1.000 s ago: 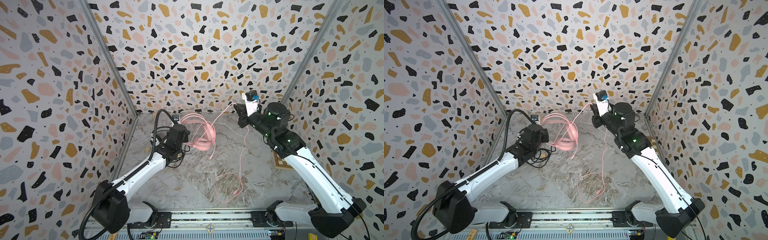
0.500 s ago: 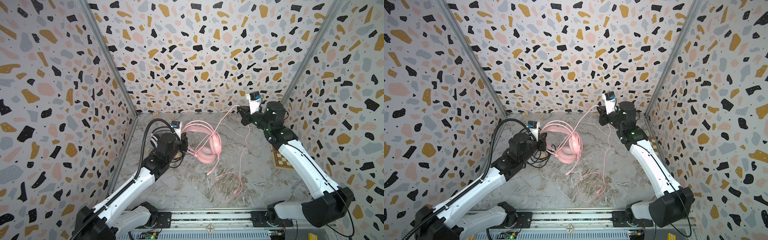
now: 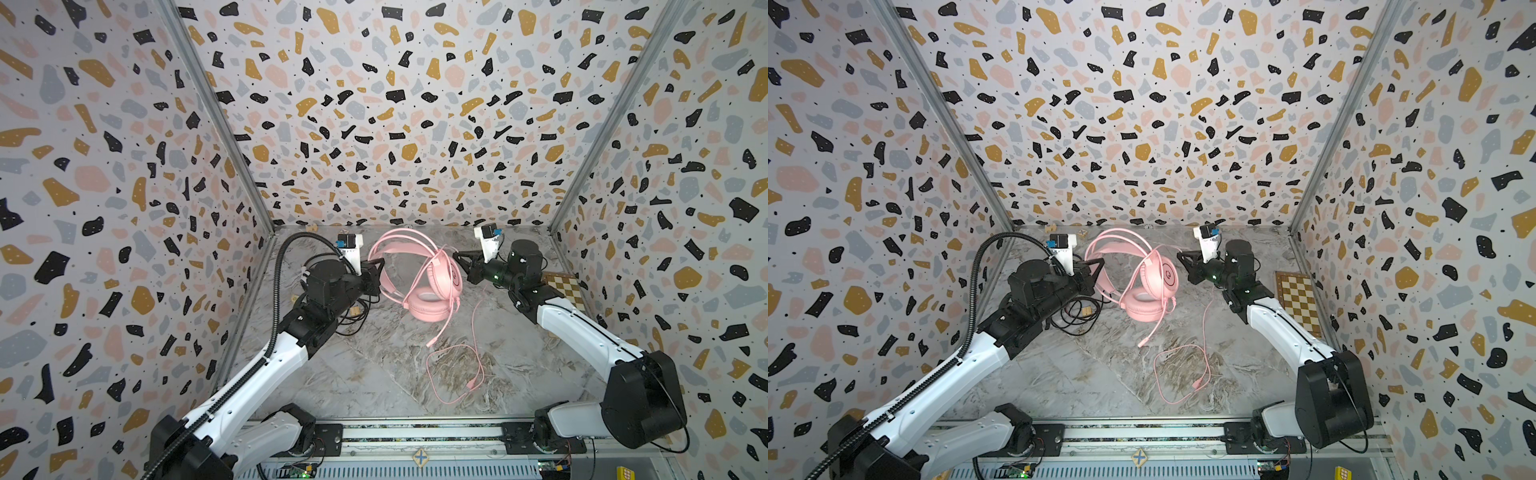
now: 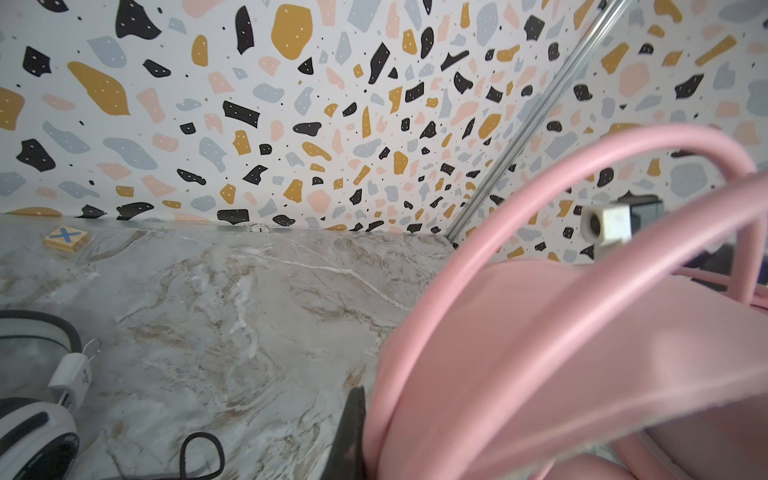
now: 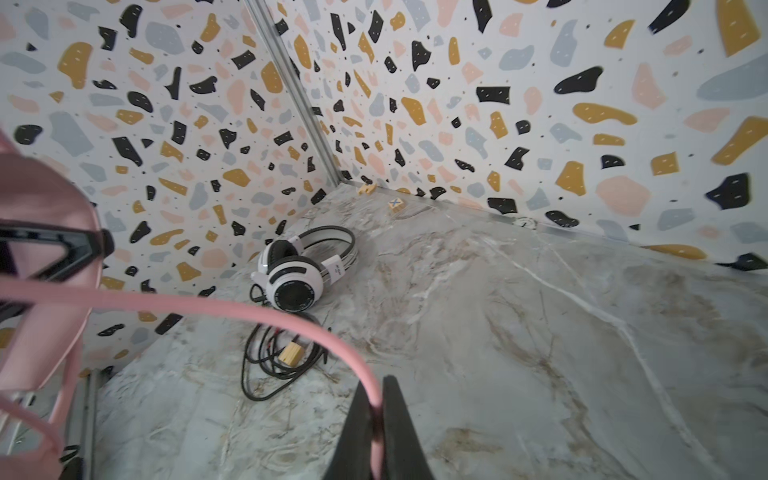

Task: Wrap the headphones
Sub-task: 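Release the cable and lower the right gripper to the hanging cable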

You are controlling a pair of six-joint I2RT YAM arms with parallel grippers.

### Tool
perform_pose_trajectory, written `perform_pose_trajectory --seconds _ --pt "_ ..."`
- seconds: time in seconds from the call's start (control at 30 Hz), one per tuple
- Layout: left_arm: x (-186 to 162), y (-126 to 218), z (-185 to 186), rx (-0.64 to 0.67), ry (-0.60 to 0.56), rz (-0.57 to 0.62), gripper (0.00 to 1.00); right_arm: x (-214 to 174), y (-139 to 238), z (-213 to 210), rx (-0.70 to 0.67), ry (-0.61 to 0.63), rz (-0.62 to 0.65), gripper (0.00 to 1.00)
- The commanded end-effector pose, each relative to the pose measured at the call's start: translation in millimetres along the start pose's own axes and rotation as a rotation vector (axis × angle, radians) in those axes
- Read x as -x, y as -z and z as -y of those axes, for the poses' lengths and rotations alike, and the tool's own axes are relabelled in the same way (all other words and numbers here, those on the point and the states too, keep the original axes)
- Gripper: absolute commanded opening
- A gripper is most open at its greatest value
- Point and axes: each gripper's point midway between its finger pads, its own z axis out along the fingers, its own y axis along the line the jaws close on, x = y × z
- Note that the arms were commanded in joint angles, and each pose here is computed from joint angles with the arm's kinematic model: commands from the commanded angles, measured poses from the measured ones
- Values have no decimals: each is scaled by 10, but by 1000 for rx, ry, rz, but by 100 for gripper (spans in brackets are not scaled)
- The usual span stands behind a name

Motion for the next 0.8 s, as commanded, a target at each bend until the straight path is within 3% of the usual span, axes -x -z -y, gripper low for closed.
perform_pose_trajectory --seconds 0.0,0.1,0.2,0.37,0.5,0.77 --pt "747 165 439 -180 145 223 0 176 66 -385 182 -28 104 11" --pt "864 179 516 -229 225 256 0 76 0 -527 240 -41 92 14" --pt "924 149 467 -198 290 265 0 -3 -63 -713 274 -31 87 19" --pt "1043 150 543 -207 285 268 0 -135 -196 -871 306 -35 68 26" --pt "1102 174 558 -194 269 270 0 -297 -221 -785 340 -85 65 38" --pt "1079 173 500 -147 244 256 0 -853 -186 -607 295 -128 -31 50"
